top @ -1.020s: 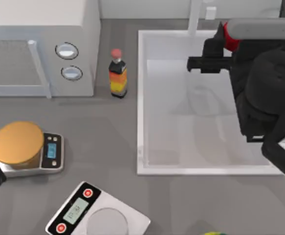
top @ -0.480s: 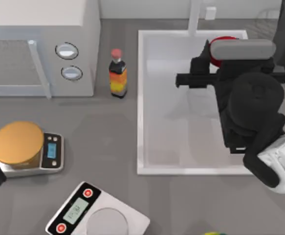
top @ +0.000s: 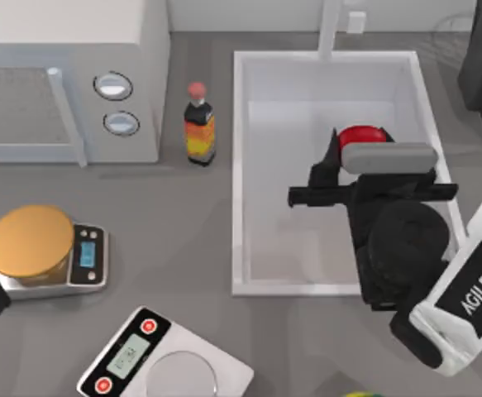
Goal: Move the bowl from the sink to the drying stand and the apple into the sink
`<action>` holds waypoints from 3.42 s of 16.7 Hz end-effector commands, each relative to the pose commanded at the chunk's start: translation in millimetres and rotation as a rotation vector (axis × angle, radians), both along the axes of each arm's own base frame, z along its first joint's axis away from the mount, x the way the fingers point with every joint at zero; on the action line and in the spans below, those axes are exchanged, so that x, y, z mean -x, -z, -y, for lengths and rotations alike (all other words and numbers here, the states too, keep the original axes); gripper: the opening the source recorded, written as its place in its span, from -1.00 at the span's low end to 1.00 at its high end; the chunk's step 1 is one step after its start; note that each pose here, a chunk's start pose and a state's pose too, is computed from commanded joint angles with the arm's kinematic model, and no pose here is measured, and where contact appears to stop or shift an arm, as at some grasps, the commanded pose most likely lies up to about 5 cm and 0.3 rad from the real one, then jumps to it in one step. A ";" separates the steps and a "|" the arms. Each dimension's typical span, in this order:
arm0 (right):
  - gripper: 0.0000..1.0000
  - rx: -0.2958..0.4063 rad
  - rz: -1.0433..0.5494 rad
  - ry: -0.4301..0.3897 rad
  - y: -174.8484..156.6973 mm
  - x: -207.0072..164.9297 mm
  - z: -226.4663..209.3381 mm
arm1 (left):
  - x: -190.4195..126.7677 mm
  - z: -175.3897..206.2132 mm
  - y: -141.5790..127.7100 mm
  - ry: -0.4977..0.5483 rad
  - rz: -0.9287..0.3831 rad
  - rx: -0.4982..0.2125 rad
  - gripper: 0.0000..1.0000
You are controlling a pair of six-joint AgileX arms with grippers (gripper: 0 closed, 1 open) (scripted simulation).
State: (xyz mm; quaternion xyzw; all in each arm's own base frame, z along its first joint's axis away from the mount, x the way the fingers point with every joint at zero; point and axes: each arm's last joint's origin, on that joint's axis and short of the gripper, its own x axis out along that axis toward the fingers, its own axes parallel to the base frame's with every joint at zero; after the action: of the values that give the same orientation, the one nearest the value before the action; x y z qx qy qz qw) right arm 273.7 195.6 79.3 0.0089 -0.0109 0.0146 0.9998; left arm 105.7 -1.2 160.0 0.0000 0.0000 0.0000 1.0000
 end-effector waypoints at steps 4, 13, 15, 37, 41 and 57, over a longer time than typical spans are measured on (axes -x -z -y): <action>-1.00 0.018 -0.022 0.039 20.3 3.3 12.0 | 0.0 0.0 0.0 0.000 0.000 0.000 1.00; -0.10 0.018 -0.022 0.039 20.3 3.3 12.0 | 0.0 0.0 0.0 0.000 0.000 0.000 1.00; 0.21 0.018 -0.022 0.039 20.3 3.3 12.0 | 0.0 0.0 0.0 0.000 0.000 0.000 1.00; 1.00 0.071 -0.126 0.054 -14.8 1.1 64.4 | 0.0 0.0 0.0 0.000 0.000 0.000 1.00; 1.00 0.088 -0.220 0.065 -52.0 25.1 119.7 | 0.0 0.0 0.0 0.000 0.000 0.000 1.00; 1.00 0.017 -0.032 0.028 -81.2 166.6 196.5 | 0.0 0.0 0.0 0.000 0.000 0.000 1.00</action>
State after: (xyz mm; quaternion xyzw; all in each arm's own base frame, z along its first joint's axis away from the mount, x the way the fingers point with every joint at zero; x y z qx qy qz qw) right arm 107.1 -0.9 160.5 0.0007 0.0050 0.0004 1.0000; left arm 105.7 -1.2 160.0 0.0000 0.0000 0.0000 1.0000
